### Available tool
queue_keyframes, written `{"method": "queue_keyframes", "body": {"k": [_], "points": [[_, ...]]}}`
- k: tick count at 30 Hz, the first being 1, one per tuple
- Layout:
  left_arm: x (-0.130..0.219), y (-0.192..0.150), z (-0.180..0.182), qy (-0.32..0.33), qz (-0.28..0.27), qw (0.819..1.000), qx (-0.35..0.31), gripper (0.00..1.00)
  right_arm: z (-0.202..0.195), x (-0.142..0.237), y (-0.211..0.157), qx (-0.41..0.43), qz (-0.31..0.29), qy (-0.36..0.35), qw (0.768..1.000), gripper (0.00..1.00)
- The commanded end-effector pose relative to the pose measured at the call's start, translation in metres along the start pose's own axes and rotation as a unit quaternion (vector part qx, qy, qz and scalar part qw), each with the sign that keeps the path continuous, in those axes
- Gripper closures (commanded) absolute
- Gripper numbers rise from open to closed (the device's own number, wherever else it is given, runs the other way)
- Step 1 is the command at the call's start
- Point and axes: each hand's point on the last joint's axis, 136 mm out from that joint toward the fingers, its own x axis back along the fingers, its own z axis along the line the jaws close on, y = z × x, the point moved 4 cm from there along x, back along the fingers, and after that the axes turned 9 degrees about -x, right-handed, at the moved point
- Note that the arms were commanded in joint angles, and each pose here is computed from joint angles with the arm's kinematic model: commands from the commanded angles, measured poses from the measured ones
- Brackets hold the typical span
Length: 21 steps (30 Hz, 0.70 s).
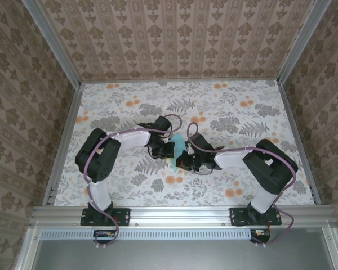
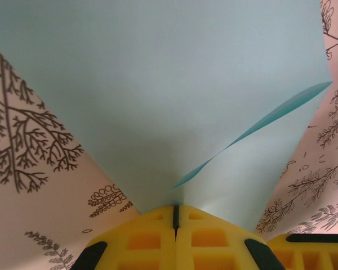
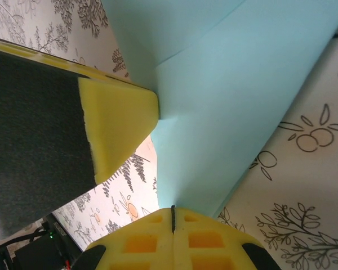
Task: Fold a paper plane with a square sheet of paper (pick it up from the middle)
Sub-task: Third fold the triangle at the center of the table.
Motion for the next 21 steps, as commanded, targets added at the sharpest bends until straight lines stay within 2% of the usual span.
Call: {"method": "queue_keyframes", "body": {"k": [1,17,21], "points": [[-0.028,-0.031,0.048,0.097,0.053,0.993,0.038,1.00,-0.001,-0.007,-0.008,-0.003,0.024,0.002,1.000,0.97],[-0.031,-0.033,0.050,0.100,0.054,0.993,0.042,1.00,-0.023,-0.013,-0.028,-0.010,0.052,-0.039,0.998,0.96],[-0.029,-0.031,0.050,0.099,0.052,0.993,0.040,1.00,-0.010,-0.009,-0.024,0.005,0.044,-0.026,0.999,0.97]]}}
